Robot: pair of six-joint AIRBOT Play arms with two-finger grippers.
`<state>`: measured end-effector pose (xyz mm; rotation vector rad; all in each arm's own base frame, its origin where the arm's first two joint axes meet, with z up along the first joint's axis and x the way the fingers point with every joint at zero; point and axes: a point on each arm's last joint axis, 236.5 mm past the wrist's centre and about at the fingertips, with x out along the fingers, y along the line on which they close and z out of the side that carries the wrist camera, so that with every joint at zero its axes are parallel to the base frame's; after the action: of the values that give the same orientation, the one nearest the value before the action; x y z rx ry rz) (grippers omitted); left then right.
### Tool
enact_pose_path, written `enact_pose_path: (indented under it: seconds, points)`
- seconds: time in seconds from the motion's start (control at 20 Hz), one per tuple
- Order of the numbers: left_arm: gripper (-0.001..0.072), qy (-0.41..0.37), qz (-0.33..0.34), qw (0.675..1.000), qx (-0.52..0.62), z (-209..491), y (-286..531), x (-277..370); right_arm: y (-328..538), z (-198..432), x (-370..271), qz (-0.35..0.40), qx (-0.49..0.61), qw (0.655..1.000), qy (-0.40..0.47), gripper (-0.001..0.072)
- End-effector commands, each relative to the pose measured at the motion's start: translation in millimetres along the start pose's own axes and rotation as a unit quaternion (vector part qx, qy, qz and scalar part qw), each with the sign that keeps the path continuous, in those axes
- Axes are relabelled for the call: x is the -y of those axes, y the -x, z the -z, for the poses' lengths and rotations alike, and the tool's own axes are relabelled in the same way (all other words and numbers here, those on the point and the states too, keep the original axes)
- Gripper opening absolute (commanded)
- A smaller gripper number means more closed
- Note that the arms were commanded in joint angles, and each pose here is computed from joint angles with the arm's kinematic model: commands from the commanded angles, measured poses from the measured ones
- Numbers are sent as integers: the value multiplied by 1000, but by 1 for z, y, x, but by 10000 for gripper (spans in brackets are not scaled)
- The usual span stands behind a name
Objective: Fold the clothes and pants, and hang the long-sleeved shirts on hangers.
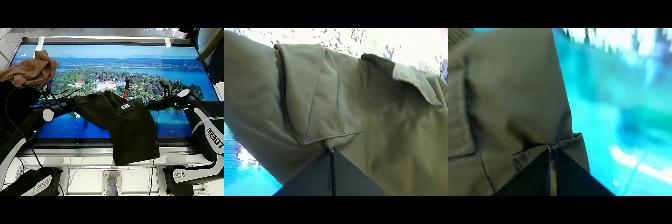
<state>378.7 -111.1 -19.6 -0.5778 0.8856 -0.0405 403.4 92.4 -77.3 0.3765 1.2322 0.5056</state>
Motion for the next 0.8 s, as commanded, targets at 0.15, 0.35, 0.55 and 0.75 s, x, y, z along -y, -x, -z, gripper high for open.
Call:
enact_pose_path:
  seconds: [0.15, 0.35, 0.55, 0.75]
  points:
    - [13, -7, -3, 1000, -8, 4, 0, -2, 13, -48, 12, 36, 69, 997, -1, 398]
    - [13, -7, -3, 1000, -8, 4, 0, -2, -20, -12, 13, -8, -18, 999, -32, 467]
    - [12, -7, -3, 1000, -8, 4, 0, -2, -37, 16, -16, -105, -85, 991, -22, 482]
    - [12, -16, -3, 1000, -8, 3, 0, -1, -37, 21, -38, -132, -100, 986, 12, 192]
